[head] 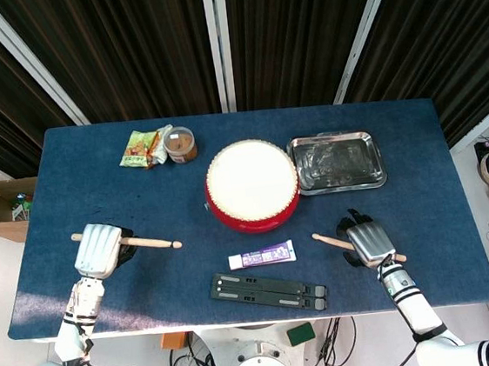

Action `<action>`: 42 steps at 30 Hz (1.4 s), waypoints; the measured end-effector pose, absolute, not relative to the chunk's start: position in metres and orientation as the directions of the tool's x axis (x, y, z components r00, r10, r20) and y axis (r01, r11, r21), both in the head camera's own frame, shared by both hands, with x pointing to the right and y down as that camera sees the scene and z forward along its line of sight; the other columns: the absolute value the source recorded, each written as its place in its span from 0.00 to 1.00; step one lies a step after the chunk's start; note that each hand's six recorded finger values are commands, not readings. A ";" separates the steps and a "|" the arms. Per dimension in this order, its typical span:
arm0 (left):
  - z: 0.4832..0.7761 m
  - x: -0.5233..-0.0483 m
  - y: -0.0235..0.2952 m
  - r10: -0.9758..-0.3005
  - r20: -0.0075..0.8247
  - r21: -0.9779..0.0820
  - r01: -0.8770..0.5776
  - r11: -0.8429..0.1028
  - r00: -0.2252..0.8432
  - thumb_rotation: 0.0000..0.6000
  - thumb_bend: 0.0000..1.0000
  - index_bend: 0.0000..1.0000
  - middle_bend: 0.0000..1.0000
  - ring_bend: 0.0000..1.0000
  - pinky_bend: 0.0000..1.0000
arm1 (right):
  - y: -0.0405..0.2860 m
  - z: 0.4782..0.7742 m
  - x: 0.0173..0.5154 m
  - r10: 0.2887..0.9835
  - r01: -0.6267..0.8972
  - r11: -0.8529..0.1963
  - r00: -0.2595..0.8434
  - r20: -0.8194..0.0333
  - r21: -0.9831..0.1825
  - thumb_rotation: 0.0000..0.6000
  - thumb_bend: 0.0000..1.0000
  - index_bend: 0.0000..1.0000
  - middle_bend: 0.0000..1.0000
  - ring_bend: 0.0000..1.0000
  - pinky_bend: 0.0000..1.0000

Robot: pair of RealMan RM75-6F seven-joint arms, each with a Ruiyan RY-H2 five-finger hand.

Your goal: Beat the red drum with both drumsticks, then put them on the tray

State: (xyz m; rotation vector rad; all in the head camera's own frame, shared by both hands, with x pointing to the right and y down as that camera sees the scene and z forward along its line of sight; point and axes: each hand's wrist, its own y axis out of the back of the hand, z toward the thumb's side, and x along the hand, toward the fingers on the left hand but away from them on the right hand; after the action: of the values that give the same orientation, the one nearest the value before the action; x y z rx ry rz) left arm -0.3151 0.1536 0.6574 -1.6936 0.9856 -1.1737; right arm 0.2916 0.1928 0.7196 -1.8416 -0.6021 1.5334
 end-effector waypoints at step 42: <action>0.652 -0.321 0.155 -0.923 0.304 -0.928 -0.146 -0.343 0.237 1.00 0.38 1.00 1.00 1.00 1.00 | 0.161 0.691 0.300 0.828 0.757 -0.465 0.188 -0.529 -0.459 1.00 0.50 0.68 0.38 0.10 0.27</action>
State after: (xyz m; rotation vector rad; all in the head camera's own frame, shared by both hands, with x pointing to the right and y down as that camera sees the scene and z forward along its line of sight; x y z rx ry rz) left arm -0.3210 0.1554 0.6523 -1.6861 1.0039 -1.1871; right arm 0.3000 0.1607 0.6910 -2.3465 -1.5702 1.1445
